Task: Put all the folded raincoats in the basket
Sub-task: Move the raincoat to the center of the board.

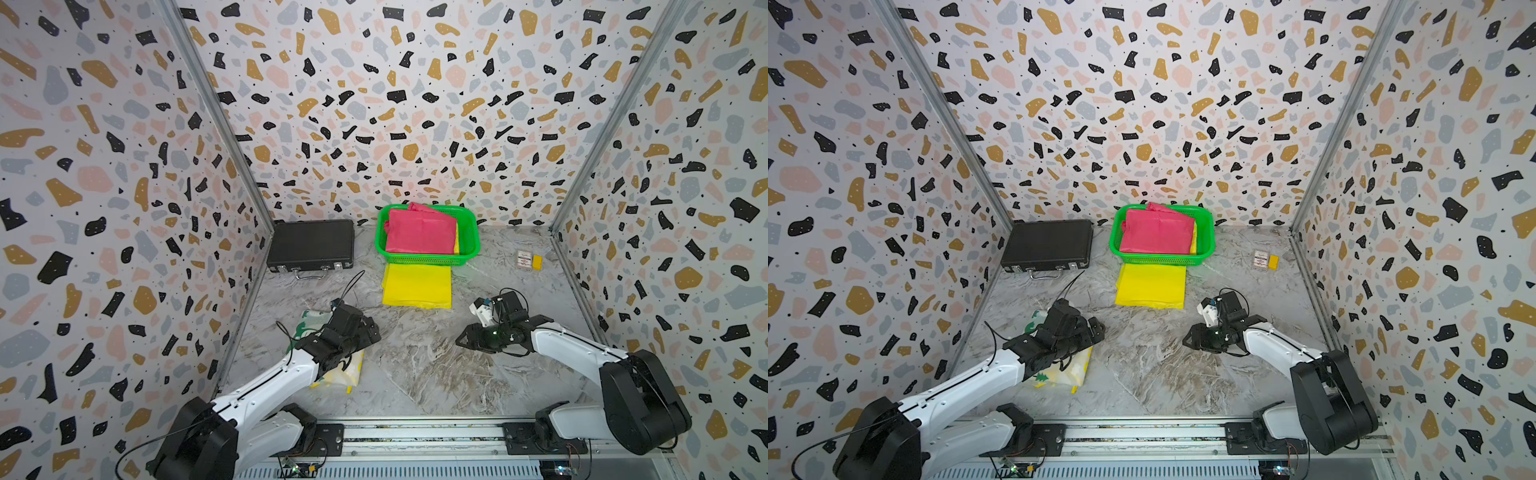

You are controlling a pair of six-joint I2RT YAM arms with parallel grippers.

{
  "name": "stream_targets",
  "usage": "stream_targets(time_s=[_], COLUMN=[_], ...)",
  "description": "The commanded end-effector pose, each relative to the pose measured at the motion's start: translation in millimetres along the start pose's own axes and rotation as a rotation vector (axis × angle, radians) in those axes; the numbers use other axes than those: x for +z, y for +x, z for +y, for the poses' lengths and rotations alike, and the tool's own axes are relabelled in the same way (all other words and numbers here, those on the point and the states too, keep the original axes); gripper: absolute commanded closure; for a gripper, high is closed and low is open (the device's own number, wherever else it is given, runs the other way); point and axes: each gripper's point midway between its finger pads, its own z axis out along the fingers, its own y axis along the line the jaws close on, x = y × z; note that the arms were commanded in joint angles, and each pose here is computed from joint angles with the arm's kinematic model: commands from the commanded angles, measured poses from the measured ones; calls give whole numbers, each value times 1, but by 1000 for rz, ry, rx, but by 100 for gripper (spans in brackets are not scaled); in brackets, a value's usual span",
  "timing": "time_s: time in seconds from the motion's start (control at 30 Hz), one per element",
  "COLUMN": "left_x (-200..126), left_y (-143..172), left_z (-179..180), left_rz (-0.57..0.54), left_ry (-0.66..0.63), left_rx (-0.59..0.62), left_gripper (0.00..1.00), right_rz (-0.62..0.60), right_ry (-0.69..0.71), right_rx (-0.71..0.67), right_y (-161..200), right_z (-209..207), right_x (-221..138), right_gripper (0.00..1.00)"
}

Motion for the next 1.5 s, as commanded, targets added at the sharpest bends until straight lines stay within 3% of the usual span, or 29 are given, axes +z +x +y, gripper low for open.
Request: stream_targets(time_s=[0.0,0.1,0.27,0.57,0.77,0.97,1.27,1.47], left_x=[-16,-35,-73,-89,-82,-85,-84,-89], left_y=[-14,-27,-58,-87,-90,-88,-86,-87], left_z=[-66,-73,-26,62,68,88,98,104], left_rz=[5,-16,-170,-172,-194,-184,-204,-206], left_ry=[172,125,-128,-346,-261,-330,-293,-322], left_rx=[49,128,271,120,7,1,-83,-78], left_gripper=[0,0,0,0,0,1,1,1], right_rz=[-30,-40,-79,-157,-186,-128,-35,1], right_ry=[-29,-118,-148,-152,-138,-144,-162,-170], right_rx=[-19,-39,-12,40,44,5,-73,-93], right_y=[-12,-16,-25,-37,-36,-29,-9,1], right_z=[18,37,55,103,149,182,220,235], right_x=[-12,-17,-21,16,60,104,150,174], right_gripper=[46,39,37,27,24,24,24,25])
